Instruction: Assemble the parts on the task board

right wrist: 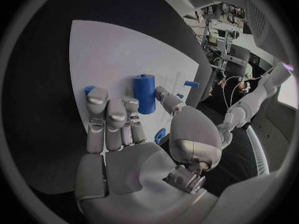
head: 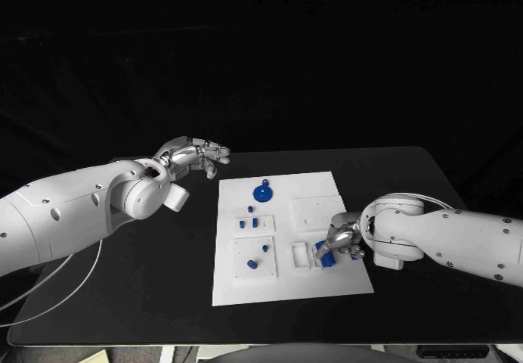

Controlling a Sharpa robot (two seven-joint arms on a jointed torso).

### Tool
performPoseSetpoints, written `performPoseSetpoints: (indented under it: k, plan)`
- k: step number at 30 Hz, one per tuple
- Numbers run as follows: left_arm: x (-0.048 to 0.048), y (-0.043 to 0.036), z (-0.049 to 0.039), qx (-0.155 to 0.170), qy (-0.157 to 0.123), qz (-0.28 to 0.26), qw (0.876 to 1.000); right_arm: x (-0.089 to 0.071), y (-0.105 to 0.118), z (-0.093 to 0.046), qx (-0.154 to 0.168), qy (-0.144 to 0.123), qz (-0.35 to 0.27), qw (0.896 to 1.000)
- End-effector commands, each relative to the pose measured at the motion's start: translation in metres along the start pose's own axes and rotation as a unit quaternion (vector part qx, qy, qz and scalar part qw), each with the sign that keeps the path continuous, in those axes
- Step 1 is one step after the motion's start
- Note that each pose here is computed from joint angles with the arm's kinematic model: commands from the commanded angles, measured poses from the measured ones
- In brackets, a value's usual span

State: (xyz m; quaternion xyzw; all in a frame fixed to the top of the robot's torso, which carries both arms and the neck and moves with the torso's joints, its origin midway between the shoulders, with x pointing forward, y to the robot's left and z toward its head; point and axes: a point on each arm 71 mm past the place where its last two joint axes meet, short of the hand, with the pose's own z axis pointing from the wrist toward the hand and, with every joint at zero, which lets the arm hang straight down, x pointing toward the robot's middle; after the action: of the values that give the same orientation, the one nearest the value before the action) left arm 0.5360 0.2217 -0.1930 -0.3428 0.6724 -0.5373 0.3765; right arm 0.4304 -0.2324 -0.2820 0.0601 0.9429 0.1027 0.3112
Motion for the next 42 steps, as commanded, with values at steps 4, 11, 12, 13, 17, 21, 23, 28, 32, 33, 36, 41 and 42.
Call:
performPoseSetpoints:
  k: [4, 11, 12, 13, 17, 21, 23, 28, 32, 33, 36, 41, 42]
  plan:
    - [0.0027, -0.0012, 0.0004, 0.004, 0.01, -0.002, 1.0, 0.006, -0.003, -0.004, -0.006, -0.012, 0.005, 1.0]
    - [0.0037, -0.0013, 0.0013, 0.004, 0.011, -0.002, 1.0, -0.009, 0.009, -0.02, -0.033, -0.016, 0.045, 0.998]
    - [0.0038, -0.0013, 0.0013, 0.004, 0.011, -0.002, 1.0, -0.011, 0.011, -0.021, -0.035, -0.014, 0.05, 0.998]
    - [0.0041, -0.0014, 0.0013, 0.004, 0.012, -0.002, 1.0, -0.012, 0.012, -0.021, -0.037, -0.015, 0.054, 0.998]
    - [0.0056, -0.0017, 0.0019, 0.004, 0.013, -0.002, 1.0, -0.012, 0.017, -0.022, -0.04, -0.008, 0.048, 0.998]
    - [0.0095, -0.0023, 0.002, 0.003, 0.02, -0.004, 1.0, -0.011, 0.019, -0.021, -0.04, 0.001, 0.048, 0.998]
    - [0.0111, -0.0026, 0.0019, 0.003, 0.022, -0.004, 1.0, -0.01, 0.022, -0.019, -0.041, 0.004, 0.046, 0.998]
    - [0.0124, -0.003, 0.0023, 0.004, 0.023, -0.005, 1.0, -0.01, 0.027, -0.016, -0.039, 0.006, 0.042, 0.998]
    - [0.0144, -0.0035, 0.0021, 0.004, 0.026, -0.006, 1.0, -0.008, 0.03, -0.012, -0.039, 0.004, 0.035, 0.999]
    - [0.0148, -0.0036, 0.0022, 0.004, 0.026, -0.006, 1.0, -0.008, 0.03, -0.011, -0.038, 0.003, 0.034, 0.999]
    - [0.0165, -0.004, 0.0023, 0.005, 0.029, -0.007, 1.0, -0.007, 0.032, -0.007, -0.037, 0.004, 0.03, 0.999]
    - [0.0174, -0.0041, 0.0024, 0.004, 0.028, -0.007, 1.0, 0.001, 0.036, -0.002, -0.039, 0.016, 0.026, 0.999]
    - [0.0175, -0.0042, 0.0024, 0.004, 0.029, -0.007, 1.0, 0.002, 0.036, -0.001, -0.038, 0.018, 0.026, 0.999]
